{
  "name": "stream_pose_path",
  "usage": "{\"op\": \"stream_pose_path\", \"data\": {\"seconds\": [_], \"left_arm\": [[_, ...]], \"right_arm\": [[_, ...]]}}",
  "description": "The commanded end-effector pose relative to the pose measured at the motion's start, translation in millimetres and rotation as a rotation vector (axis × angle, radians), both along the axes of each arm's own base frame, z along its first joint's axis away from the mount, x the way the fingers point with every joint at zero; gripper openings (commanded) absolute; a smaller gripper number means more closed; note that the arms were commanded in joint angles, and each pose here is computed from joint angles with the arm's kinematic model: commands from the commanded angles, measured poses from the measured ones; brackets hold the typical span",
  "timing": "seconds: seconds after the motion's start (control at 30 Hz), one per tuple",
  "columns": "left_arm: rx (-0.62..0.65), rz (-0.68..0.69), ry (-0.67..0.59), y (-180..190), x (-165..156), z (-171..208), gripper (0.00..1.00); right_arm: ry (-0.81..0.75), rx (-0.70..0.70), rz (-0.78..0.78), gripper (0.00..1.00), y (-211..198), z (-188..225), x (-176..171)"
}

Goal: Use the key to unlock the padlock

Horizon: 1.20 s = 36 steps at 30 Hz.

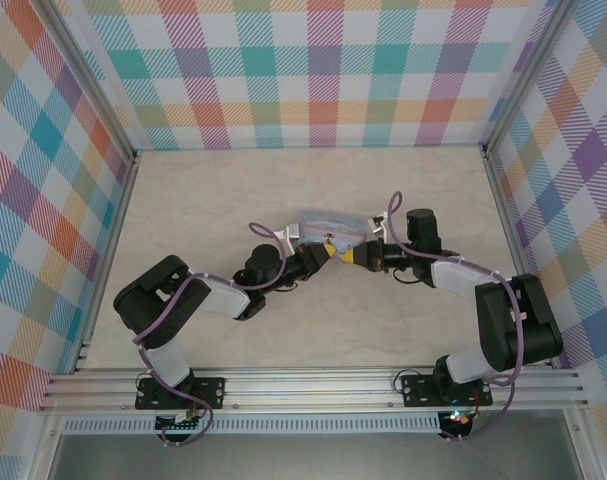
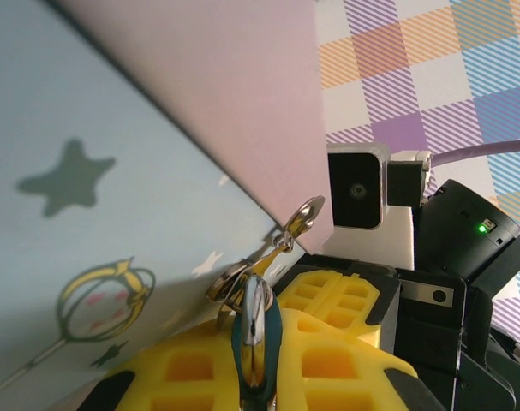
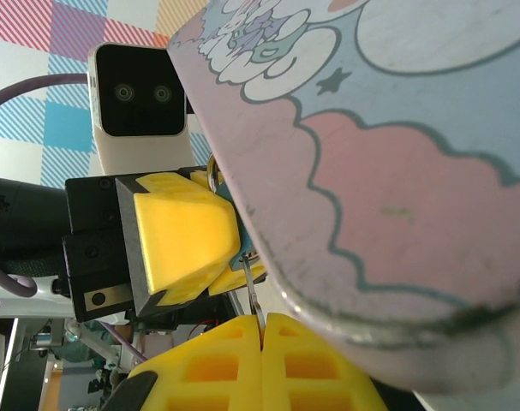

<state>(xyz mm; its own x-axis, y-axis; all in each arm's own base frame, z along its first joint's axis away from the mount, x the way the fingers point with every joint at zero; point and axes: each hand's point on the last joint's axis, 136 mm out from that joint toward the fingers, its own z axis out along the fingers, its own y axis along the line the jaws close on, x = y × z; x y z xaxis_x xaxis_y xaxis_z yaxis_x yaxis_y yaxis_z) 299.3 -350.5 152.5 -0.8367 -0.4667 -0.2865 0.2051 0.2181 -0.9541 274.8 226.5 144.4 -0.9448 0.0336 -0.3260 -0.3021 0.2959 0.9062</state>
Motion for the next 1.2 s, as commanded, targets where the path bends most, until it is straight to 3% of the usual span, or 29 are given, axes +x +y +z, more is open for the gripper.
{"op": "stream_pose_path", "data": {"seconds": [0.0, 0.73, 1.17], "left_arm": [[-0.085, 0.007, -0.060, -3, -5, 24, 0.00], [-0.120, 0.058, -0.028, 2, 2, 26, 0.00], [-0.099, 0.055, -0.015, 1, 0, 16, 0.00]], "right_arm": [[-0.066, 0.023, -0.014, 0.00, -2, 13, 2], [0.037, -0.019, 0.009, 0.00, 10, -13, 1], [0.000, 0.031, 0.011, 0.00, 15, 1, 6]]}}
